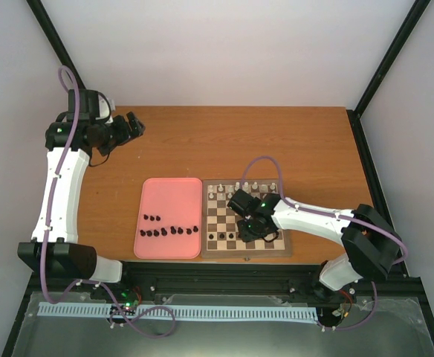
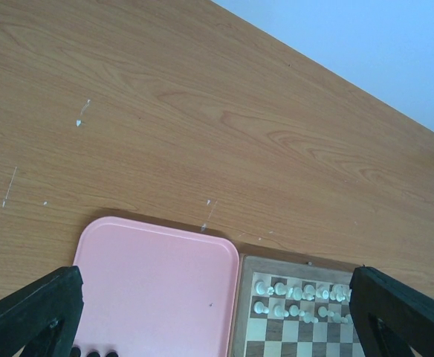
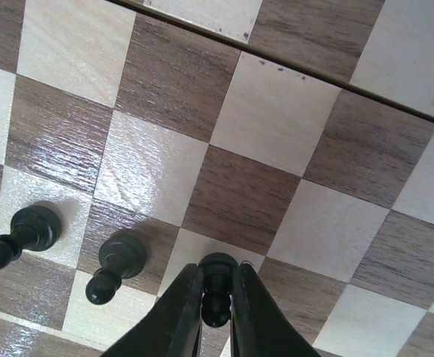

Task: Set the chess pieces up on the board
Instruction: Place the chess piece on the chessboard, then pick up the chess piece from the storage box.

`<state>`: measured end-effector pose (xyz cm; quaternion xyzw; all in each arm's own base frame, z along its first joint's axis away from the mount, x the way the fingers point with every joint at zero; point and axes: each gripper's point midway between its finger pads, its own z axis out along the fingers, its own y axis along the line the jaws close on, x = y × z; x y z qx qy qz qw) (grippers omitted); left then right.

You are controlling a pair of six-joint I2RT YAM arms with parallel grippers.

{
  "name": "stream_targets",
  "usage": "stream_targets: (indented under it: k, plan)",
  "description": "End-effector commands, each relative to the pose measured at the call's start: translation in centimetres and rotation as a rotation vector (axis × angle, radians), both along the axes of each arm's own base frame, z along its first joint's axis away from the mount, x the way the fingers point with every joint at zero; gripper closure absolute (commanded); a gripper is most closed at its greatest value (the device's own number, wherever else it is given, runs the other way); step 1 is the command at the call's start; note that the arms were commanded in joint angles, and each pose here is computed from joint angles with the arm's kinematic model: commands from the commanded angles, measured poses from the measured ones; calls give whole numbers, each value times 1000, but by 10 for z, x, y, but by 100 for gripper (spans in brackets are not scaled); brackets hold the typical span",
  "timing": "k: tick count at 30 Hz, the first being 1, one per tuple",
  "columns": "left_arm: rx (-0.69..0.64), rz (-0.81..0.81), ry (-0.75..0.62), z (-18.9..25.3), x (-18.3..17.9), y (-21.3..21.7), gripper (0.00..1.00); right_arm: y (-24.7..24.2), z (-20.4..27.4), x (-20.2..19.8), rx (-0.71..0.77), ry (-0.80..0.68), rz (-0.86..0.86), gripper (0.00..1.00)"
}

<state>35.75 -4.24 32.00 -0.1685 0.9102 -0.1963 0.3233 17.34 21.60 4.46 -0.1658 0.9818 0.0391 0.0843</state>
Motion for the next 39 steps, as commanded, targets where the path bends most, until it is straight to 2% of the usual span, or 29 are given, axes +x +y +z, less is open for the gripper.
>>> stream_targets:
  k: [1,10,20,23,27,33,39]
  plan:
    - [13,-25,-10,2,-3,-3,0,-1,1,3,-11,-15,-10,85]
    - [10,-26,-12,3,-3,-3,0,-3,9,8,-21,-42,-20,76]
    - [10,-27,-12,3,-3,-3,0,3,41,26,-18,-125,-19,58]
    - [9,-28,-15,4,-3,-4,0,12,56,37,-2,-165,-21,57]
    - [8,-29,-21,6,-3,-4,0,48,75,56,56,-179,47,59]
    - [6,-27,-33,11,-5,-4,0,136,95,78,190,-171,224,61]
    - [10,-22,-37,12,-6,-2,0,229,92,72,291,-128,426,61]
